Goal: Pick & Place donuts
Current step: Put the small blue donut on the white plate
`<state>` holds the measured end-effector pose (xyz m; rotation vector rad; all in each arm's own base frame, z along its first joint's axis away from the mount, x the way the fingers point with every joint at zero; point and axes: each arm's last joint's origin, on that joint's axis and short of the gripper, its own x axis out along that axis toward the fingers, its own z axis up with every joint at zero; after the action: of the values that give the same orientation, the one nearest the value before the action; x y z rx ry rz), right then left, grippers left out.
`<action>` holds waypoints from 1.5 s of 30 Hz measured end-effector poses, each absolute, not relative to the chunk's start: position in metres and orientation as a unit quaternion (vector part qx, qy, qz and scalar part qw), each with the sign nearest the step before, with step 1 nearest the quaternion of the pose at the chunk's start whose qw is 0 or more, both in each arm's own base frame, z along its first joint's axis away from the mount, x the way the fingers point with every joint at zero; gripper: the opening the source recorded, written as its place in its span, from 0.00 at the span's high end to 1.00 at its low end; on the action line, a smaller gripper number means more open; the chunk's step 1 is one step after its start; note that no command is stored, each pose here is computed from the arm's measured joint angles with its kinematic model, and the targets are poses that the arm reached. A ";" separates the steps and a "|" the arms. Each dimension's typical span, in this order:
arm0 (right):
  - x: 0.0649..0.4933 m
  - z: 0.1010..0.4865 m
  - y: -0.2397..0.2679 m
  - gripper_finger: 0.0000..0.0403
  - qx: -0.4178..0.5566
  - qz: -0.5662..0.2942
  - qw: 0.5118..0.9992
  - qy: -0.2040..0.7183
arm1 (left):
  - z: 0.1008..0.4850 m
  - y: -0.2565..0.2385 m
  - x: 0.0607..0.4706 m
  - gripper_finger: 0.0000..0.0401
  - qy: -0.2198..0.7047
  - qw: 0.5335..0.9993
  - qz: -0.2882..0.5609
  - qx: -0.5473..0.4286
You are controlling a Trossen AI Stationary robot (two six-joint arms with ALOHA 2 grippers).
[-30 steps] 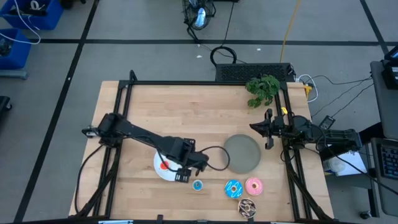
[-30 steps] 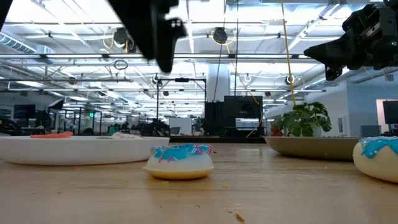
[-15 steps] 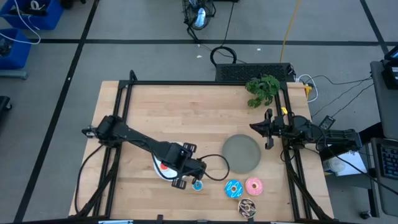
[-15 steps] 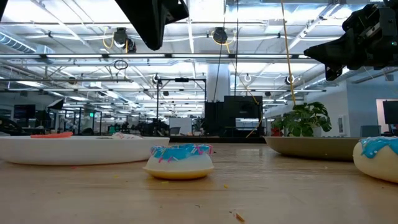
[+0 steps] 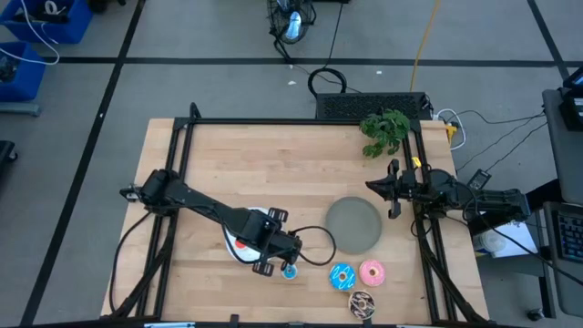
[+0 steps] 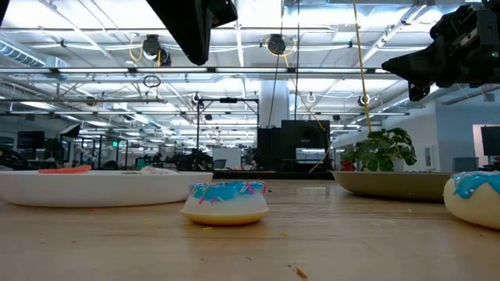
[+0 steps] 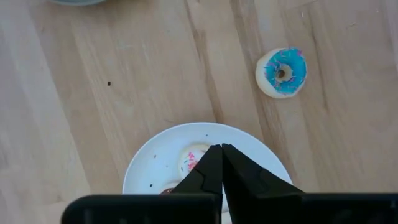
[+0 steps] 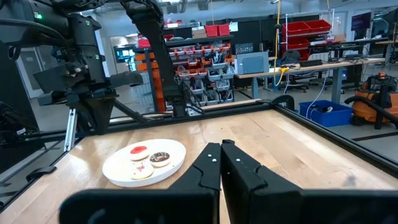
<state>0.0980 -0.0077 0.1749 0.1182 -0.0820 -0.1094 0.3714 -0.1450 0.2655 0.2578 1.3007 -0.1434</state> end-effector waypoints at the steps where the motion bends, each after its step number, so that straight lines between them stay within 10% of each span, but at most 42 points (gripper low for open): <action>1: 0.098 0.175 -0.008 1.00 0.059 -0.055 0.996 -0.041 | 0.265 -0.145 0.371 0.95 0.603 0.786 -0.066 0.119; 28: 0.098 0.175 -0.008 1.00 0.055 -0.057 0.996 -0.041 | 0.264 -0.165 0.395 0.98 0.516 0.848 -0.091 0.077; 45: 0.099 0.175 -0.008 1.00 0.055 -0.055 0.996 -0.039 | 0.218 -0.202 0.419 0.89 0.563 0.772 -0.211 0.205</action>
<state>0.0987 -0.0078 0.1748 0.1106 -0.0781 -0.1107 0.4186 -0.2023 0.2179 0.4439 1.2202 -0.4573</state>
